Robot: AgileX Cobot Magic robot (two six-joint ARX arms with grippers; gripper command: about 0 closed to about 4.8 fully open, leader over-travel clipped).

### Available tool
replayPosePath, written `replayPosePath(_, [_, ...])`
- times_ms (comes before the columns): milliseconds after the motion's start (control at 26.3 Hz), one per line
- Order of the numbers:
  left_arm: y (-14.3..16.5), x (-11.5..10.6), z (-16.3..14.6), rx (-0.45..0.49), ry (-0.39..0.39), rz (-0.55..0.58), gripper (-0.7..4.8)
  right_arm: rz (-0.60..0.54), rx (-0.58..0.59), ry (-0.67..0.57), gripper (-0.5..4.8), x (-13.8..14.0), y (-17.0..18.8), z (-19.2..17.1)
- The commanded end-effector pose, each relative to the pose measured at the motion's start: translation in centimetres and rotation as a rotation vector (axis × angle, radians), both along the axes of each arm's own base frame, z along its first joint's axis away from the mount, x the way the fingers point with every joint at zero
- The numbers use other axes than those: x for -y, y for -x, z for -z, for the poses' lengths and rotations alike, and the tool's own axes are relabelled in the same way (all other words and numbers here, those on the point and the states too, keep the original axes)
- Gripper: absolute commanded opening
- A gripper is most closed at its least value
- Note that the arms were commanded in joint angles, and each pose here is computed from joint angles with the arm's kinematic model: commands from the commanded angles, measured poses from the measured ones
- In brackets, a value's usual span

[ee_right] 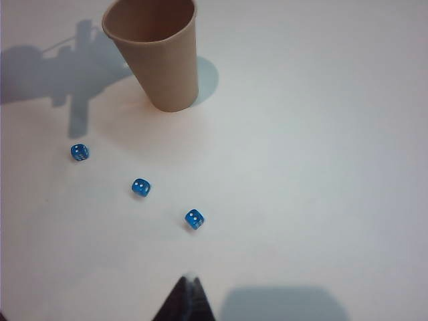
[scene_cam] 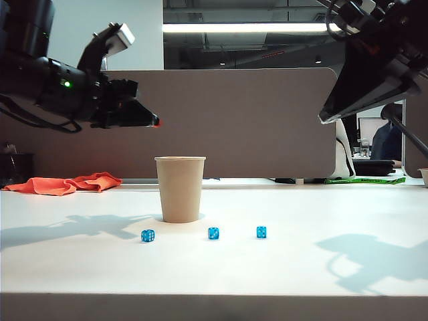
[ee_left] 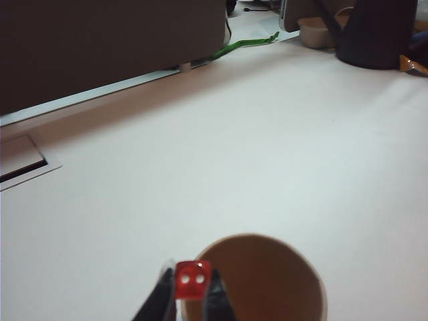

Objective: Pick up the dice with a different color and drop it into the paper cup.

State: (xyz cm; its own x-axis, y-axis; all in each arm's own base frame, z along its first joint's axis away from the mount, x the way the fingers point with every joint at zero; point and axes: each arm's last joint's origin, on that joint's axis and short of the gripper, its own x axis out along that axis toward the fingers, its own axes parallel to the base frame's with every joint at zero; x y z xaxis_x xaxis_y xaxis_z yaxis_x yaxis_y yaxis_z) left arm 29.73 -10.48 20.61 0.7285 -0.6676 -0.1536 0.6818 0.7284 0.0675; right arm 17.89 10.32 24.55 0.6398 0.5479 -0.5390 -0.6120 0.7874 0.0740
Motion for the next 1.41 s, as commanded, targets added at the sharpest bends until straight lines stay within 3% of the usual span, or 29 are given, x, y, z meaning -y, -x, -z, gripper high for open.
replayPosePath(38, [-0.8,0.4,0.2,-0.01,0.005,0.031,-0.05,0.001,0.022,-0.009,-0.01,0.0,-0.1,-0.3])
replayPosePath(684, [-1.4,1.8,2.9,-0.085,-0.011,0.113,-0.05,0.001,0.003,0.0,-0.01,-0.3,-0.6,0.2])
replayPosePath(875, [-1.5,1.9,3.0,-0.079,-0.026,0.073,0.28,0.001,-0.012,0.008,-0.01,-0.4,-0.8,0.6])
replayPosePath(1179, [-1.6,1.9,3.0,-0.067,-0.026,0.049,0.3,0.001,-0.012,0.008,-0.01,-0.4,-0.8,0.6])
replayPosePath(1331, [-1.6,1.9,2.9,-0.068,-0.019,0.052,1.2,0.001,-0.011,0.008,-0.01,-0.4,-0.8,0.6])
replayPosePath(1407, [-1.6,1.9,2.9,-0.069,-0.017,0.063,1.23,0.001,-0.011,0.008,-0.01,-0.4,-0.8,0.6])
